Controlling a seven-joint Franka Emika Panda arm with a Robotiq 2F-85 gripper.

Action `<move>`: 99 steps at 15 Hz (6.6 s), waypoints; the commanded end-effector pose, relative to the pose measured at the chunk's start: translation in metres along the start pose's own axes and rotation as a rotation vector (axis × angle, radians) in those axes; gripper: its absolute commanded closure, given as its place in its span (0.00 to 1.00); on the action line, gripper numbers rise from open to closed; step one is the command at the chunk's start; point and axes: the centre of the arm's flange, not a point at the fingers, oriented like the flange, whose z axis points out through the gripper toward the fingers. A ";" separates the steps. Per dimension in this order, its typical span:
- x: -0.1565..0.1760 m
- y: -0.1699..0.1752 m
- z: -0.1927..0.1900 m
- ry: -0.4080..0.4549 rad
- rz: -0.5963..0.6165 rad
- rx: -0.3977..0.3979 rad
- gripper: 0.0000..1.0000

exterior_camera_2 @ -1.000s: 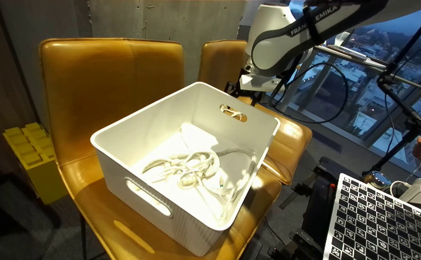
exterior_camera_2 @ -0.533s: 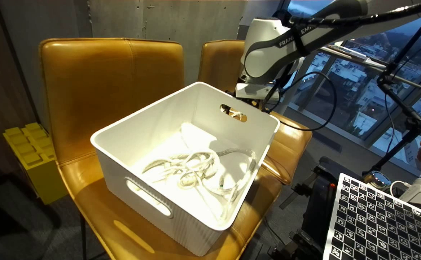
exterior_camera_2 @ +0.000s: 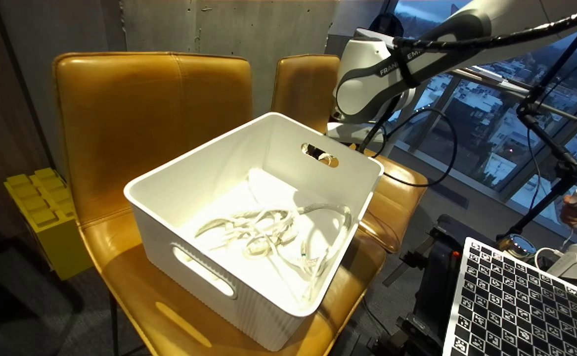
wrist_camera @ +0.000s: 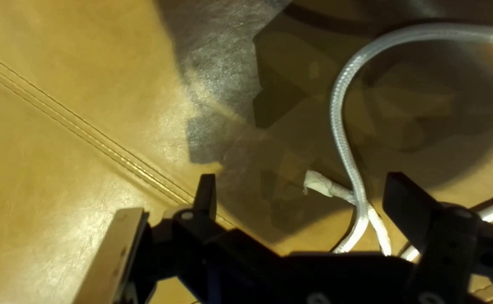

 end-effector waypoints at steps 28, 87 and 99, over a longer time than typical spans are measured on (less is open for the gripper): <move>0.008 0.052 0.028 -0.181 0.012 -0.134 1.00; 0.017 0.076 -0.118 0.124 -0.241 -0.084 0.00; 0.104 0.064 -0.015 0.099 -0.014 -0.063 0.00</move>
